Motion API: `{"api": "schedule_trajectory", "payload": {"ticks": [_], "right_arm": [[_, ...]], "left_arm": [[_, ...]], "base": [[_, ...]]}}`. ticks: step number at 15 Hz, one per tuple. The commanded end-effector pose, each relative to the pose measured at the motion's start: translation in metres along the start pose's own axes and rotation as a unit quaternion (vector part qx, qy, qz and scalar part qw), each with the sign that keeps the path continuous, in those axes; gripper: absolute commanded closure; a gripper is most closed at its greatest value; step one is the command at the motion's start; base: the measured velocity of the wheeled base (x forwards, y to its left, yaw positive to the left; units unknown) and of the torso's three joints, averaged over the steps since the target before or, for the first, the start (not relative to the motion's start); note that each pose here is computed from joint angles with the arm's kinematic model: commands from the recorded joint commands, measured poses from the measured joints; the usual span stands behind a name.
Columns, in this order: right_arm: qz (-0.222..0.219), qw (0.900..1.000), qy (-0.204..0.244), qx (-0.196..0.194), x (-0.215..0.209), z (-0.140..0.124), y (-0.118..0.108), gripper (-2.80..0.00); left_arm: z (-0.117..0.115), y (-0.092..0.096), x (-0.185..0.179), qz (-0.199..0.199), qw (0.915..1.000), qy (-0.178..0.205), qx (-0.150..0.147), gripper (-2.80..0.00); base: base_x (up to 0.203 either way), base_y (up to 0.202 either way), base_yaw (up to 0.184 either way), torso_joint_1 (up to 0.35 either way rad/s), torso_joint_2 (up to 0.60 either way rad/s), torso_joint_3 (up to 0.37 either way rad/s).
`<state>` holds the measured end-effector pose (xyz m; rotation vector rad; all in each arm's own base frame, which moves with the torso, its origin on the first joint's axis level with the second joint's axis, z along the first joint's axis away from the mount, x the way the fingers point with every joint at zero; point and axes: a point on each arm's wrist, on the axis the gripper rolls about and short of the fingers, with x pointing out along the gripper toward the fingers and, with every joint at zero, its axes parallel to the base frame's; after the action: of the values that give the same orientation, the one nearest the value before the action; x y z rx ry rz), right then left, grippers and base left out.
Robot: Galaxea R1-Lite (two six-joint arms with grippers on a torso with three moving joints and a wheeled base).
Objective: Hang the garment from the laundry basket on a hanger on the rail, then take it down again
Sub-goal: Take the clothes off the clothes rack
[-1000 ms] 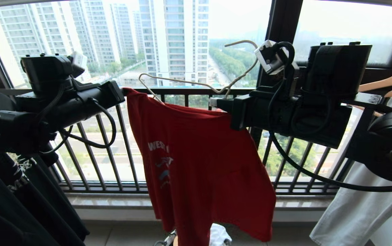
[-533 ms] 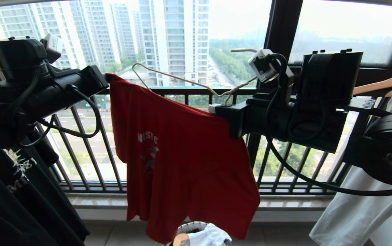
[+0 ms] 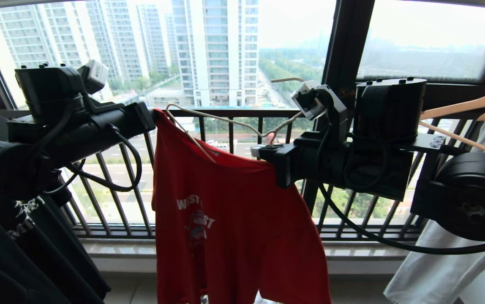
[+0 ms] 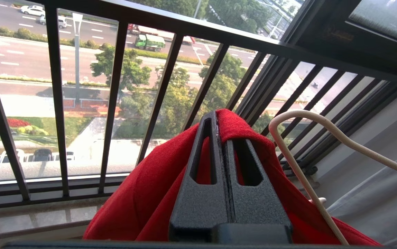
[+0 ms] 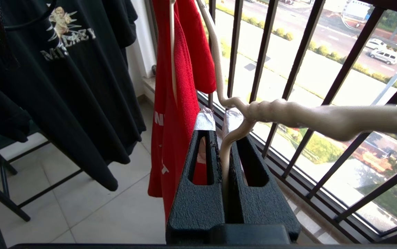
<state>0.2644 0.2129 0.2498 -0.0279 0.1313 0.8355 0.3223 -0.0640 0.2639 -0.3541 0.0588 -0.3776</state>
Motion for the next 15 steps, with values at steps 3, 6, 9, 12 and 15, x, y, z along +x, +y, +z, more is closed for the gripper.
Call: {"api": "schedule_trajectory", "payload": {"ticks": [3, 6, 9, 12, 15], "right_arm": [[0.0, 1.0, -0.001, 0.0, 0.002, -0.001, 0.0, 0.0], [-0.019, 1.0, -0.004, 0.0, 0.002, 0.001, -0.004, 0.0], [-0.03, 1.0, -0.009, 0.0, 0.0, 0.004, -0.01, 0.0], [-0.027, 1.0, -0.006, -0.001, 0.0, 0.002, -0.009, 0.0], [-0.026, 1.0, -0.007, -0.001, 0.0, 0.003, -0.009, 0.0]], "left_arm": [[-0.009, 0.006, 0.009, 0.008, 0.9999, 0.011, 0.009, 0.0], [-0.004, 0.016, 0.008, 0.023, 0.9997, 0.004, 0.011, 0.0], [-0.011, 0.028, 0.014, 0.037, 0.9988, 0.016, 0.026, 0.0], [-0.015, 0.033, 0.028, 0.064, 0.9976, 0.008, 0.026, 0.0], [-0.016, 0.031, 0.032, 0.082, 0.9964, 0.001, 0.022, 0.0]], "base": [[0.0, 0.0, 0.0, 0.0, 0.0, 0.0], [0.0, 0.0, 0.0, 0.0, 0.0, 0.0], [0.0, 0.0, 0.0, 0.0, 0.0, 0.0], [0.0, 0.0, 0.0, 0.0, 0.0, 0.0], [0.0, 0.0, 0.0, 0.0, 0.0, 0.0]]}}
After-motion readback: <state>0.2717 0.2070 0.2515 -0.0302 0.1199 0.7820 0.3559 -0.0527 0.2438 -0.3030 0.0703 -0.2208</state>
